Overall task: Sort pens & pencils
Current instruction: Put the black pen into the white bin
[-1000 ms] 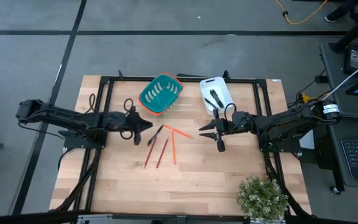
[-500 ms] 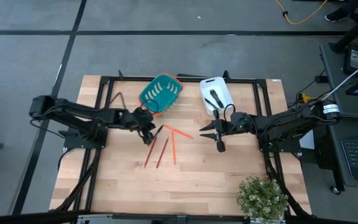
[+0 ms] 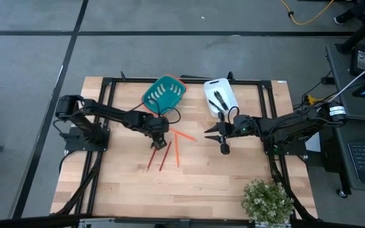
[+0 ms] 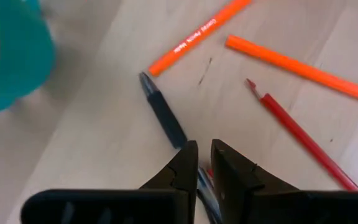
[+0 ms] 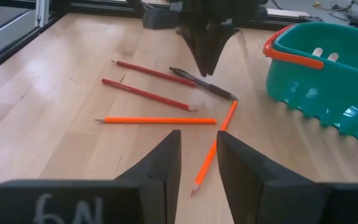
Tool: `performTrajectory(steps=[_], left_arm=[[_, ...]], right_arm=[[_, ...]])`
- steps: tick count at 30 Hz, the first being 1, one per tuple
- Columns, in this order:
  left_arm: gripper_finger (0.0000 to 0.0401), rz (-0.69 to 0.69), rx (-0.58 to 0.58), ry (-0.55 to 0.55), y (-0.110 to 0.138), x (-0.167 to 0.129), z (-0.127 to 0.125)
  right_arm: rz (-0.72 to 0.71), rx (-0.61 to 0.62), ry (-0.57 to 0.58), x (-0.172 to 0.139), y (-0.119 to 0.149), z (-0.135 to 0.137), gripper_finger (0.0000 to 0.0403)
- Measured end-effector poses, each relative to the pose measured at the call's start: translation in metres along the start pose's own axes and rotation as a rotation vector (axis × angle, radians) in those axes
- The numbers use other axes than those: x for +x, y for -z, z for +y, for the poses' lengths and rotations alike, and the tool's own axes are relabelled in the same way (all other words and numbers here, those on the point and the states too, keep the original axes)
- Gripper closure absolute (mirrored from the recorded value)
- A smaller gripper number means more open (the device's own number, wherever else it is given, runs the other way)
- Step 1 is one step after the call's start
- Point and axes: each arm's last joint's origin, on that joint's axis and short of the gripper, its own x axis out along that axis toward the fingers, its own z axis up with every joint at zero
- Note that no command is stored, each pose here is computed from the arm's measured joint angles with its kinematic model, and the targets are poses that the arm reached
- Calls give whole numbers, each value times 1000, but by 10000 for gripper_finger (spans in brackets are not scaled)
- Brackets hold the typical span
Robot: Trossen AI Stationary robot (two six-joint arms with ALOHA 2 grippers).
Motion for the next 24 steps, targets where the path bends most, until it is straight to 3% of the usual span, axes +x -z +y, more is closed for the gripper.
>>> performTrajectory(steps=[15,24], left_arm=[[360,59,-4,21,2,11,-2],[360,63,1,-46,5,11,1]], right_arm=[[16,-1,-1,0,2,0,299],[19,-1,-2,0,2,0,299]])
